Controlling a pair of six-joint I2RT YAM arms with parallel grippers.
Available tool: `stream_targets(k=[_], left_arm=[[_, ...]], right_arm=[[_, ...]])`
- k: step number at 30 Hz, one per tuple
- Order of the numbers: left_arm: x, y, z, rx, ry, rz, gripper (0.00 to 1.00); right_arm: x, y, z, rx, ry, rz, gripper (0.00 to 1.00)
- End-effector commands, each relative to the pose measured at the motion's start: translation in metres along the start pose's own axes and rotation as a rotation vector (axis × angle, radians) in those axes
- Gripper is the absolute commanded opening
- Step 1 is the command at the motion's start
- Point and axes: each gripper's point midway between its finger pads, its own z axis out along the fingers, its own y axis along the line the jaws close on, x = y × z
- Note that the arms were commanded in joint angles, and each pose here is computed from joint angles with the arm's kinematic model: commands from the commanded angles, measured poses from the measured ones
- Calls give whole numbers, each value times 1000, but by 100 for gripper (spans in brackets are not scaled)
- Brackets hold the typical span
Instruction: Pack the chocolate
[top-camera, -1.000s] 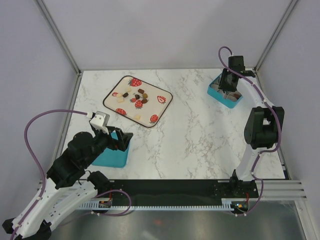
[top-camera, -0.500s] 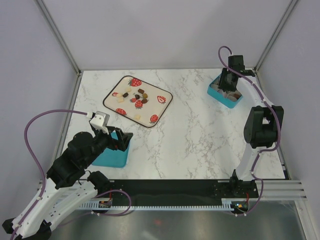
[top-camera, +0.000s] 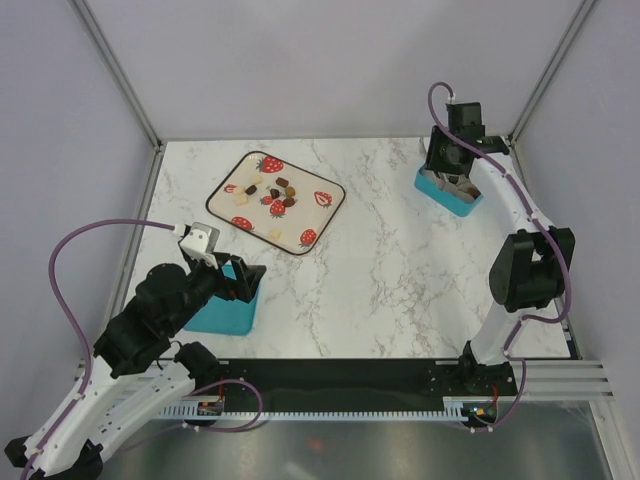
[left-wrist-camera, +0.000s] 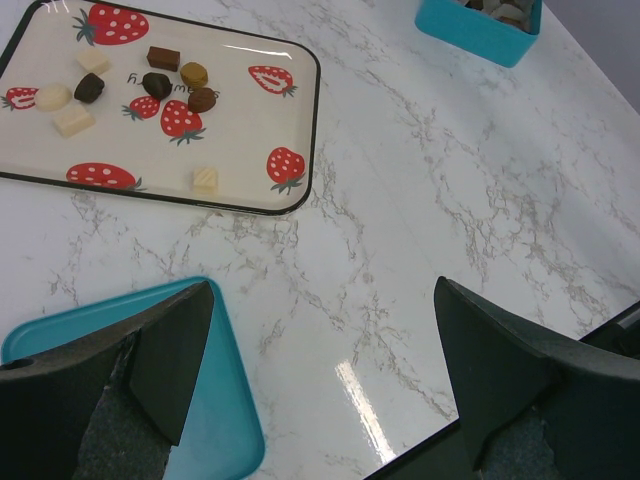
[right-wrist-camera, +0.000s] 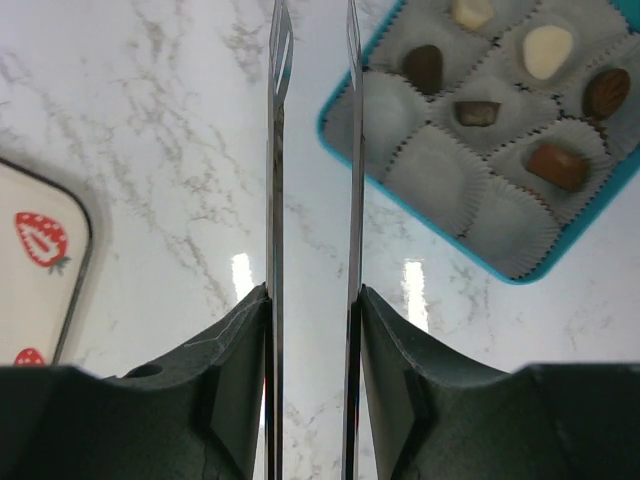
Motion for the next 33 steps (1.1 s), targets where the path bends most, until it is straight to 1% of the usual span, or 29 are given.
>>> stream_targets(k=[1, 3, 6, 9, 10, 12, 13, 15, 16, 19, 25, 33], left_arm=[[-8, 4, 1, -16, -37, 39, 100], [-9, 4, 1, -15, -39, 38, 100], [-9, 3, 1, -14, -40, 38, 100], [-10, 3, 0, -13, -43, 37, 100], [-10, 3, 0, -14, -43, 37, 100], [-10, 4, -1, -15, -48, 36, 100], [-10, 4, -1, -15, -48, 36, 100], [-11, 4, -1, -16, -50, 36, 100], [-11, 3, -2, -12, -52, 35, 100], [-11, 2, -2, -8, -51, 36, 100], [-11, 3, -2, -8, -49, 36, 100], [-12, 3, -2, -9, -53, 35, 100]], right_arm=[[-6, 58, -37, -135, -73, -57, 47], [7, 79, -41, -175, -65, -89, 47], [32, 133, -54, -276, -64, -157, 47], [53, 163, -58, -334, -53, -189, 47], [69, 180, -63, -366, -33, -219, 48], [83, 198, -68, -397, -28, -246, 48], [103, 214, -75, -430, -8, -286, 48], [121, 231, -82, -476, 0, -336, 49], [139, 245, -88, -507, 17, -378, 50], [167, 266, -96, -556, 35, -458, 51], [203, 293, -102, -608, 67, -562, 53], [219, 308, -94, -599, 68, -618, 54]])
